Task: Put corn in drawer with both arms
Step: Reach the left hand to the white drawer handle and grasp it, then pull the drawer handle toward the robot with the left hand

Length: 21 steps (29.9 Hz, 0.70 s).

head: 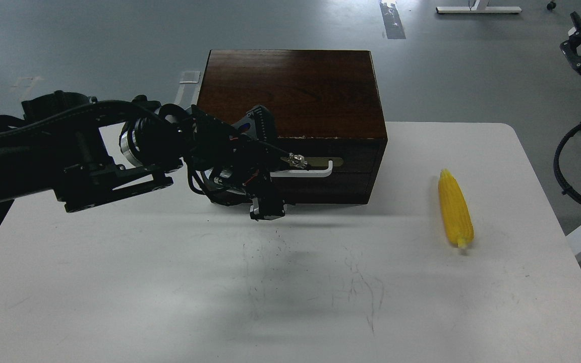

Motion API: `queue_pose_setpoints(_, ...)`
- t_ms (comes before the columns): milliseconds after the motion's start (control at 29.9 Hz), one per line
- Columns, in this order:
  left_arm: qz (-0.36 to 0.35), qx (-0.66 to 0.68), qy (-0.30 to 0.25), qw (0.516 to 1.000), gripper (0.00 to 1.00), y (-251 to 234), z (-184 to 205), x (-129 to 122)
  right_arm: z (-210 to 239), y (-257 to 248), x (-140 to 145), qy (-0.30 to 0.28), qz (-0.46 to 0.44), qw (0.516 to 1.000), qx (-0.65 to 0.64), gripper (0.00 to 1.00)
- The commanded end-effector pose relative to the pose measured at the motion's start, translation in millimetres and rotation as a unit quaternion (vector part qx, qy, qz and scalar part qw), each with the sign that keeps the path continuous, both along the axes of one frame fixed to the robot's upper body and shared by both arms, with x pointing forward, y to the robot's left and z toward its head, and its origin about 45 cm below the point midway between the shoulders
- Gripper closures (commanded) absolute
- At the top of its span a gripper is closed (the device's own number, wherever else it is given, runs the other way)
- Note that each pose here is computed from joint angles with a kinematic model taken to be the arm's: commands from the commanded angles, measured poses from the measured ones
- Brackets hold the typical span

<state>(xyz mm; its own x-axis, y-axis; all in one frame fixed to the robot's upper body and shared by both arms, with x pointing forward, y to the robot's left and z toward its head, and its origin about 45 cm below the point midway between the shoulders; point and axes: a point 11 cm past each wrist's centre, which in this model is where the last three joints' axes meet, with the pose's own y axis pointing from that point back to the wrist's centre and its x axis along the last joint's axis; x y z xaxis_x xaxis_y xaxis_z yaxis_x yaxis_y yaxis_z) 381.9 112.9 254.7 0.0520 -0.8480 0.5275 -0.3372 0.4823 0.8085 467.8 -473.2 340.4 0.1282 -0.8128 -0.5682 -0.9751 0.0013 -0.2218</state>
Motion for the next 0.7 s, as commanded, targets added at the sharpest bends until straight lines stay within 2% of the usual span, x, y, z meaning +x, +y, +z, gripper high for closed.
queue_pose_setpoints(0, 0.006, -0.001, -0.005, 1.000, 0.28, 2.7, 0.0, 5.5, 0.1, 0.7, 0.3, -0.001, 0.000, 1.000, 0.001, 0.00)
queue_pose_setpoints(134, 0.005, 0.002, -0.002, 1.000, 0.31, 3.2, -3.0, 4.2, 3.3, 1.3, 1.3, -0.004, 0.001, 1.000, 0.001, 0.00)
queue_pose_setpoints(200, 0.000, 0.013, 0.003, 1.000, 0.42, 5.7, -9.7, 1.1, 3.9, 1.6, 1.6, -0.004, 0.001, 1.000, 0.001, 0.00)
queue_pose_setpoints(267, -0.002, 0.014, 0.005, 1.000, 0.47, 5.2, -10.3, -0.2, 3.5, 0.2, 1.0, -0.004, -0.001, 1.000, 0.001, 0.00)
queue_pose_setpoints(434, -0.009, 0.012, 0.008, 1.000, 0.55, 2.3, -9.9, -3.2, 1.7, -0.6, 0.4, -0.002, -0.001, 1.000, 0.000, 0.00)
queue_pose_setpoints(501, -0.011, 0.012, 0.008, 1.000, 0.62, 1.1, -9.5, -3.9, 2.8, -1.1, 0.4, -0.003, -0.002, 1.000, 0.000, 0.00)
queue_pose_setpoints(668, -0.026, 0.009, 0.009, 1.000, 0.63, -7.9, -7.4, -9.4, 2.6, -0.5, 0.6, -0.003, -0.001, 1.000, 0.000, 0.00)
